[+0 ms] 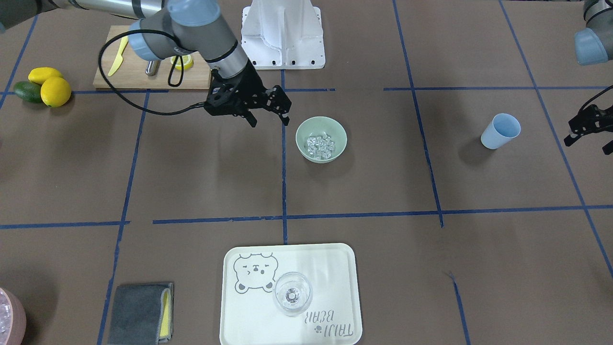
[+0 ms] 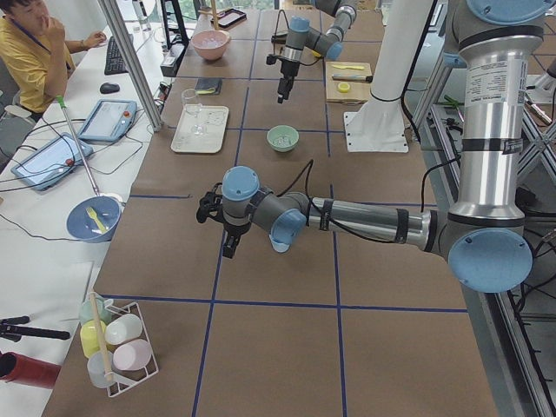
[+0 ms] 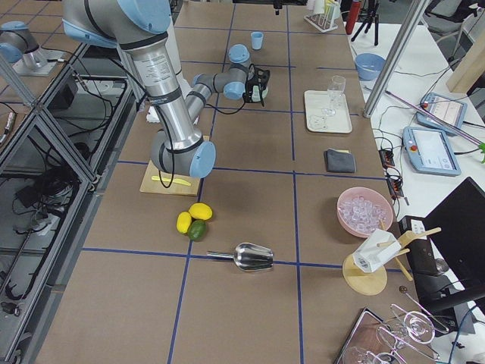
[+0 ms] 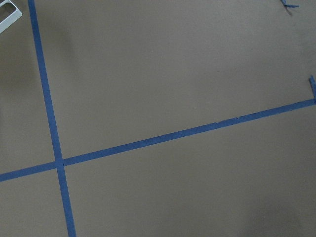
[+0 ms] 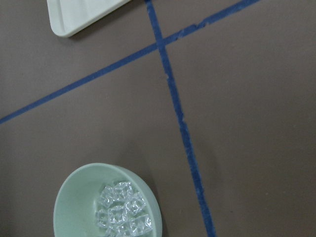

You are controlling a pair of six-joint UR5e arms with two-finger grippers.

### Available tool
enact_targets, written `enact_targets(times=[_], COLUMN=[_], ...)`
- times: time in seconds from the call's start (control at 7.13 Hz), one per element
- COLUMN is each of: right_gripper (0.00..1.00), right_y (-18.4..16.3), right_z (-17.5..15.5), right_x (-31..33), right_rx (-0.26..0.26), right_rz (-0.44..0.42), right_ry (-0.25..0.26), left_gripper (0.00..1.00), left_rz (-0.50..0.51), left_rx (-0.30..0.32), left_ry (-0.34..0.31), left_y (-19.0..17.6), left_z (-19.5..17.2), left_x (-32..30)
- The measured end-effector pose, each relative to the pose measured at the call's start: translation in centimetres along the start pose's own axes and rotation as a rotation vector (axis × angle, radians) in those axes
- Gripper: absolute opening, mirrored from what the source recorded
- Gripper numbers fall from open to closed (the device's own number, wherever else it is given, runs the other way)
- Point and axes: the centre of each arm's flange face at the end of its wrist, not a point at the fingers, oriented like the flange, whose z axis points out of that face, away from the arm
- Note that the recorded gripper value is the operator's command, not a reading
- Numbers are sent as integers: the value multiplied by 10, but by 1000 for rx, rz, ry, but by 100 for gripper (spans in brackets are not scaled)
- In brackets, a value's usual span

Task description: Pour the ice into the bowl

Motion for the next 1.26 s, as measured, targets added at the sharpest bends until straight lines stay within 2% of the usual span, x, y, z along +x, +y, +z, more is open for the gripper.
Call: enact_targets(times=[0.28, 0.42, 0.56, 0.7, 1.26], right_gripper=[99, 91, 50, 1, 0], right_y=[13, 15, 16, 17, 22], right_z=[40, 56, 69, 78, 82], right_x=[-14, -14, -20, -26, -33], right_rx=[9, 9, 9, 9, -3], right_rz=[2, 0, -1, 1, 6], right_ry=[42, 64, 80, 90, 92], left_gripper=[100, 100, 100, 100, 100], left_rz=[1, 3, 4, 5, 6], left_rx=[6, 8, 9, 10, 10], left_ry=[4, 6, 7, 7, 8], left_y=[1, 2, 2, 2, 2], left_z=[-3, -4, -5, -6, -6], left_x=[2, 4, 4, 5, 5])
